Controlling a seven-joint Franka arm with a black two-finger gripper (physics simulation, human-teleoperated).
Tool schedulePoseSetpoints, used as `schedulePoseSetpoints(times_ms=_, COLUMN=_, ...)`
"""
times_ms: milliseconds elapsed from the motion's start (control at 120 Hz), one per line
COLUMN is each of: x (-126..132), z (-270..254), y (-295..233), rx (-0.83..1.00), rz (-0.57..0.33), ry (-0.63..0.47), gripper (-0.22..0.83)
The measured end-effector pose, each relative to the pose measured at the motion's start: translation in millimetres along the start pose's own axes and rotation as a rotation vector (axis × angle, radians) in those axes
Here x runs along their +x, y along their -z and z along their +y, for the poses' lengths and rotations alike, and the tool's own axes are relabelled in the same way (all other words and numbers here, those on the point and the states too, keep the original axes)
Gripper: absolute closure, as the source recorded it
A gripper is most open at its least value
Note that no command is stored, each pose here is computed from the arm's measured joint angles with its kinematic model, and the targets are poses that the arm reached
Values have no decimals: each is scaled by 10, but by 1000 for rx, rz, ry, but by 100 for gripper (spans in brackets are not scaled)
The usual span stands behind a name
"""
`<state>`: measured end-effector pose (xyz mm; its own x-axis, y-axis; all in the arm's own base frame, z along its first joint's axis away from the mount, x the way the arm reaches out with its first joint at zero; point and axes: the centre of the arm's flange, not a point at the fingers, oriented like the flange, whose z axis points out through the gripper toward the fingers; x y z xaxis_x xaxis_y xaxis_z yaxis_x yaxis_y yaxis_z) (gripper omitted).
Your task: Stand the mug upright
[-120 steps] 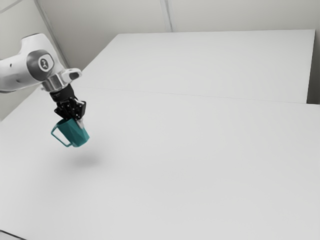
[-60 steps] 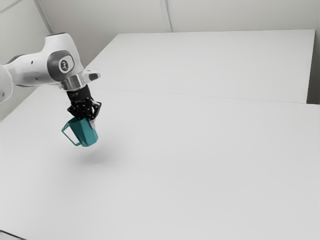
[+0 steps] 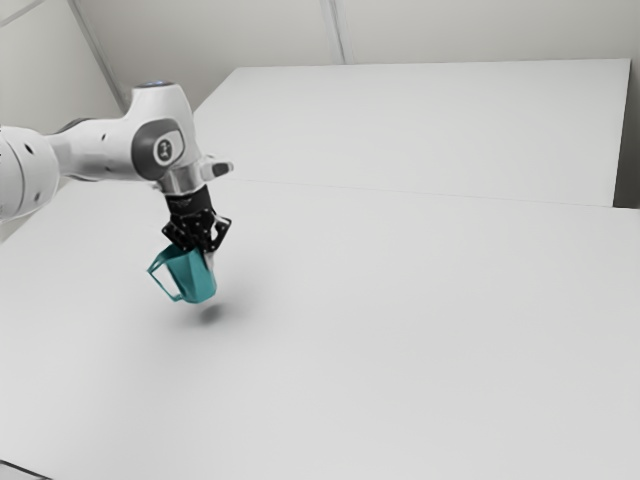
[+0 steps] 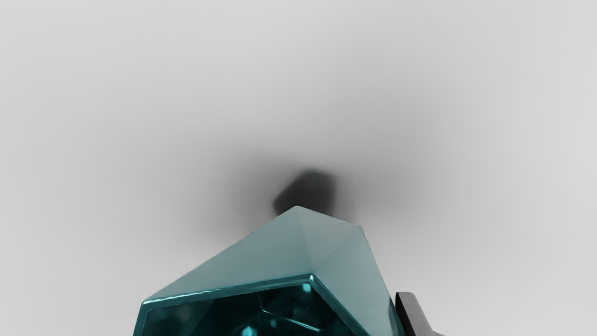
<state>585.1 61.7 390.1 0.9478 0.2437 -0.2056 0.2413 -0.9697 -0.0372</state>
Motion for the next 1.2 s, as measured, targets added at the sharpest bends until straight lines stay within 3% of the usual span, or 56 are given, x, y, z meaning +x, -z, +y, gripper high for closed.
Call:
schedulePoseSetpoints(times_ms=567, x=133, z=168, y=-354, rx=18, rz=0, ry=77, gripper=77)
schedulePoseSetpoints(times_ms=725, x=124, z=226, y=-400, rx=9, rz=5, ry=87, gripper=59)
schedulePoseSetpoints(times_ms=950, x=83, z=307, y=-243, rx=2, rz=41, ry=93, gripper=23)
schedulePoseSetpoints(times_ms=1200, x=-153, z=394, y=404, rx=-2, rz=142, ry=96, gripper=7)
